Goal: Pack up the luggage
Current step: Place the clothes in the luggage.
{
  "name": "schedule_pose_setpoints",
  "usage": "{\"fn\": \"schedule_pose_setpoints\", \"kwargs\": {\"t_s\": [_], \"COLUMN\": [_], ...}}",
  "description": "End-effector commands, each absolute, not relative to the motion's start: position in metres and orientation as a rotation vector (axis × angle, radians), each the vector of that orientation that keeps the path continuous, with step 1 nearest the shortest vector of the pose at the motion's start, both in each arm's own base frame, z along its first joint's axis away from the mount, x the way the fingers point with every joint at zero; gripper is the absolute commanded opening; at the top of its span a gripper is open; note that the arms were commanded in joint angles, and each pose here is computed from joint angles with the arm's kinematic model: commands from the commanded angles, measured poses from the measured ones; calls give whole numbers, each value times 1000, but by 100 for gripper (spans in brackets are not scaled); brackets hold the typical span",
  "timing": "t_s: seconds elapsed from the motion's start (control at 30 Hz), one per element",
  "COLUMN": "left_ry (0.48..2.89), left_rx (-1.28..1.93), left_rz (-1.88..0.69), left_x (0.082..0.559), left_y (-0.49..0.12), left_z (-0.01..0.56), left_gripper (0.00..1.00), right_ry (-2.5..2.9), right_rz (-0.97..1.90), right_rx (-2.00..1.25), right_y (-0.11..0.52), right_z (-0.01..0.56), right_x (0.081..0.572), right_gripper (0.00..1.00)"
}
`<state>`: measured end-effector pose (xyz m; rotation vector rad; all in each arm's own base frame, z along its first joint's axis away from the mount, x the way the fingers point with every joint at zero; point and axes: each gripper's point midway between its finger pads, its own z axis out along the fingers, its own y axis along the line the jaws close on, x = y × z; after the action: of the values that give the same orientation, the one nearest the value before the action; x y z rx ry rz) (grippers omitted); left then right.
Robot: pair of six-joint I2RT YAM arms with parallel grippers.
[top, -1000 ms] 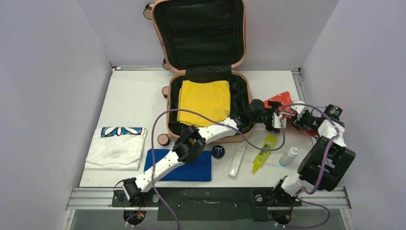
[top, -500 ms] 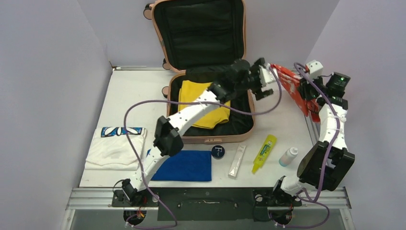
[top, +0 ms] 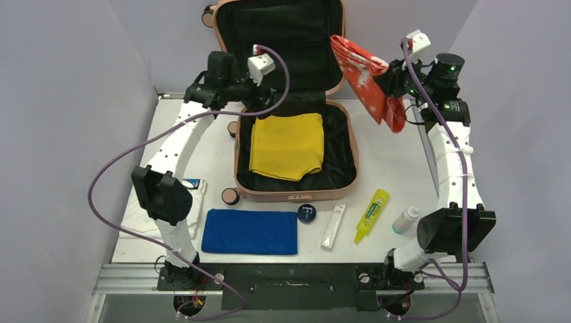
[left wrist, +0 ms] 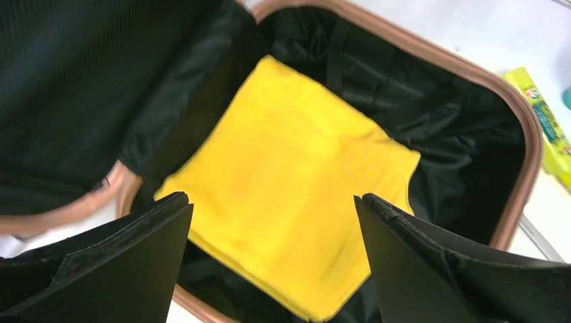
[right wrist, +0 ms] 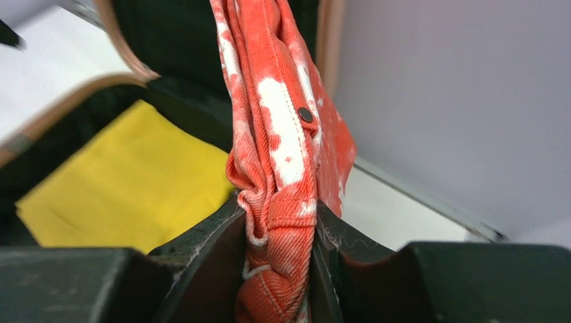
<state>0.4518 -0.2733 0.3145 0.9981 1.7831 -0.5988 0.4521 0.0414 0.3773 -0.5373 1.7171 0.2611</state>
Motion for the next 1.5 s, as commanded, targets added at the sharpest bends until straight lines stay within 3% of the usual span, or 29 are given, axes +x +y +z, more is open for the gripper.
{"fn": "schedule_pose_setpoints", "kwargs": {"t_s": [0.0,0.27,0.57,0.7,1.47], "left_ry": [1739,1554,1490,1208,1182], "left_rx": [1002,1057,956,920,888], "left_rz": [-899,-1200,-1382,-1487,-1567], "left_x": [416,395,414,401,425], "left_y": [-251,-232,-244,-246,-281], "left_z": [328,326,329,358,314], "left_gripper": [96,96,96,96,96], "right_ry": [1485,1442,1485,1493,1489], "right_rz": [551,987,1129,1207,1422], "right_rx": [-578,-671,-843,-868,-871], "right_y": [104,157,194,208,228], "right_z": [456,464,439,438,452], "right_x": [445,416,366,352,317], "right_gripper": [5,5,5,5,5]}}
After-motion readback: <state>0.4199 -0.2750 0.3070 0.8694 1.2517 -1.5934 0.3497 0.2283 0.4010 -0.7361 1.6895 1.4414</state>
